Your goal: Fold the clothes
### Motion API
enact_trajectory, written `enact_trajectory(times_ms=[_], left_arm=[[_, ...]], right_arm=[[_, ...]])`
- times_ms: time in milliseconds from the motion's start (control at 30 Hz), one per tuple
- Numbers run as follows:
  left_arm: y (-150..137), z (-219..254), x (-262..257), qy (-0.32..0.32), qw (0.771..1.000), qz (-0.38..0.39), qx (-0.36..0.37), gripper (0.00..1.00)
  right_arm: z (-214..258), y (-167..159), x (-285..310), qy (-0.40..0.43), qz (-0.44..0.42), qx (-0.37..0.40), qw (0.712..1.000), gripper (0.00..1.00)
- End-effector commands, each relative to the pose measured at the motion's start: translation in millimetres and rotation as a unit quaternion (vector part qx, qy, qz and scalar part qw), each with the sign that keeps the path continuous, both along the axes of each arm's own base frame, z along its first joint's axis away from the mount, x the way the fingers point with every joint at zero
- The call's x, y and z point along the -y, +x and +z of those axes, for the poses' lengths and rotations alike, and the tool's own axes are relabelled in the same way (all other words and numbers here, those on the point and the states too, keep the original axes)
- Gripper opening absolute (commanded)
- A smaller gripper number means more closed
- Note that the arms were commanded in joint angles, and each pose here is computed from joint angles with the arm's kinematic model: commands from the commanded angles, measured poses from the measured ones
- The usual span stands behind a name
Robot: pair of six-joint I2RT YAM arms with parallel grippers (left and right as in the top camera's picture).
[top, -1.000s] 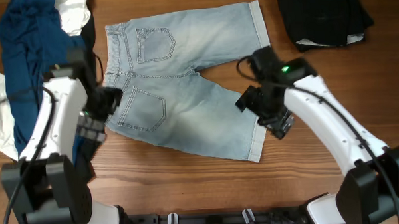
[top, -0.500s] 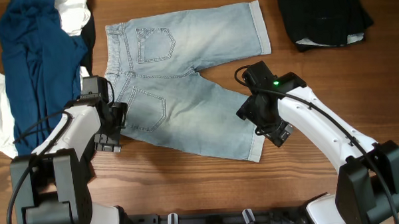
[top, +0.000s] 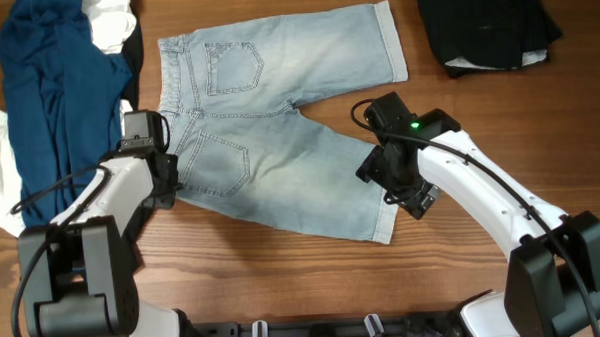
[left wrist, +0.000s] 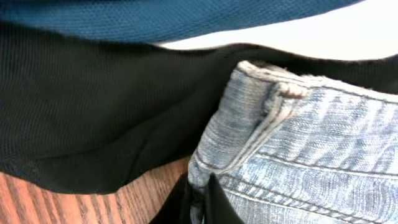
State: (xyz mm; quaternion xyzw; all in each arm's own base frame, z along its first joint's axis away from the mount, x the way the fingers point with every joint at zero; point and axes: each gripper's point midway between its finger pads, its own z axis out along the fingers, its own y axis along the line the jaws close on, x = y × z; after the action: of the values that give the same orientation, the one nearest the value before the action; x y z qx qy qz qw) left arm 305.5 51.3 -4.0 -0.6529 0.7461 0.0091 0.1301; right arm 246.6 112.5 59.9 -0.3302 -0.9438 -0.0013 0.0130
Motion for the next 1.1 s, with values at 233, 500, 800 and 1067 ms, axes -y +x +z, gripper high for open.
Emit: enact_trajectory(times_ms=[233,500,800,1067], left_arm=[[-23,-30,10,-0.032,0.998,0.000,-0.055,0.04],[-26,-31,13,-0.038,0.997,0.000,-0.061,0.04],[-29,-31,14,-0.042,0.997,0.000,-0.068,0.04],[-41,-31,15,-0.043,0.995,0.000,-0.092,0.04]], right_arm=[[-17,-37,-26,0.047,0.136,-0.049,0.988,1.00],[-53,-78,1,-0.002,0.104,-0.099,0.990,1.00],[-76,-74,1,0.006,0.102,-0.064,0.993,0.86],[-83,-73,5,0.000,0.103,-0.053,0.993,0.04]])
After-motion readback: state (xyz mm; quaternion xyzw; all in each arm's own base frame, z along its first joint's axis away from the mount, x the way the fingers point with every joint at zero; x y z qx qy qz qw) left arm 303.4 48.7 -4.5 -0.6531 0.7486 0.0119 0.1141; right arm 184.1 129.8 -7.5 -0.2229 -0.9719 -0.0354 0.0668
